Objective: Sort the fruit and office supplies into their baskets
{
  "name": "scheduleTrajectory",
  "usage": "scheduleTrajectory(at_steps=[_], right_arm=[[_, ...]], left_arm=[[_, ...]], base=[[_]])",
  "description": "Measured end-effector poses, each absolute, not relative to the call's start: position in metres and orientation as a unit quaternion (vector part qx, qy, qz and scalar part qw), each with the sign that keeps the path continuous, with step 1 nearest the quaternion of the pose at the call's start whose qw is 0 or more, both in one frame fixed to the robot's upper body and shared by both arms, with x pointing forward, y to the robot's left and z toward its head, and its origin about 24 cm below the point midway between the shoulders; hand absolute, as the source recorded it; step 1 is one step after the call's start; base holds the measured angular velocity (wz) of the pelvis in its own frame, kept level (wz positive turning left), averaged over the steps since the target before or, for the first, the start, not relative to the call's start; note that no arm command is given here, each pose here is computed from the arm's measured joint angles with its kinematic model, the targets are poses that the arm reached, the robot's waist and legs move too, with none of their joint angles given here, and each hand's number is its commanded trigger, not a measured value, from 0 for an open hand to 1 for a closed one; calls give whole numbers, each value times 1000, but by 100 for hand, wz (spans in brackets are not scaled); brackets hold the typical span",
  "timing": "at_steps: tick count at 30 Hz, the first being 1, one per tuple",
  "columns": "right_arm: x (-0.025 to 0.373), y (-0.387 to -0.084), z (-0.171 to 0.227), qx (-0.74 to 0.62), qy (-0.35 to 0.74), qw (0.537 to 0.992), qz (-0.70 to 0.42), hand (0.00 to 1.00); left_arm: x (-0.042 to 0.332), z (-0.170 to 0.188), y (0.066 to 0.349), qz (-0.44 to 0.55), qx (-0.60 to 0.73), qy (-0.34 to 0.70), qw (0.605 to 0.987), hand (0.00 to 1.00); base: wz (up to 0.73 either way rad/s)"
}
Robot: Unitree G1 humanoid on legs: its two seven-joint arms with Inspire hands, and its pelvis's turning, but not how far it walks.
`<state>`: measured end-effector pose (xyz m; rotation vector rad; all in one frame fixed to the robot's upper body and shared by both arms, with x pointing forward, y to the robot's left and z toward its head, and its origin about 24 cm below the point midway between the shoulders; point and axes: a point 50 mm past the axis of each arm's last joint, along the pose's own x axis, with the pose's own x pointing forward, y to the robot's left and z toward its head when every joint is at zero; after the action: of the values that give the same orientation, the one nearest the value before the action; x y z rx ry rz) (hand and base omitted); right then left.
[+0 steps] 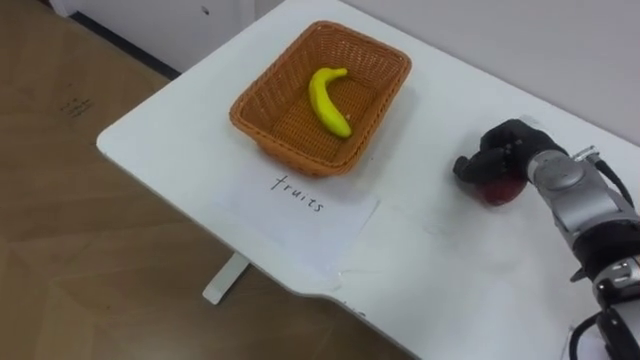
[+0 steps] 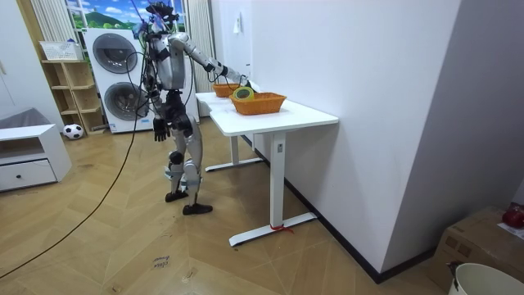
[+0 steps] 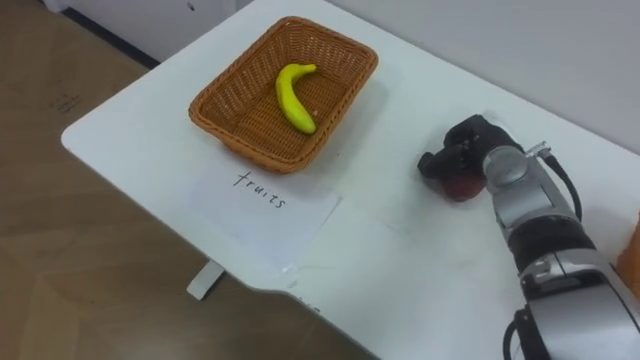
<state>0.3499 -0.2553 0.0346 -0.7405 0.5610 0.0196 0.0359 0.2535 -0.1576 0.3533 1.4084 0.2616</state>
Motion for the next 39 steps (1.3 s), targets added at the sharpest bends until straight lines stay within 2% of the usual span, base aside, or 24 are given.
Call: scheduleTrajectory(at_steps=[14, 25, 39], right_arm=[[352, -252, 38, -355, 264, 897, 18, 100], [365, -235, 72, -318, 182, 930, 23, 100], [372, -220, 98, -304, 119, 945, 35, 100]], left_arm=[[39, -157, 255, 124, 159, 638, 743, 0], [26, -157, 256, 136, 156, 645, 736, 0], [18, -155, 263, 152, 162, 640, 736, 0]], base=[[0], [0], [1]])
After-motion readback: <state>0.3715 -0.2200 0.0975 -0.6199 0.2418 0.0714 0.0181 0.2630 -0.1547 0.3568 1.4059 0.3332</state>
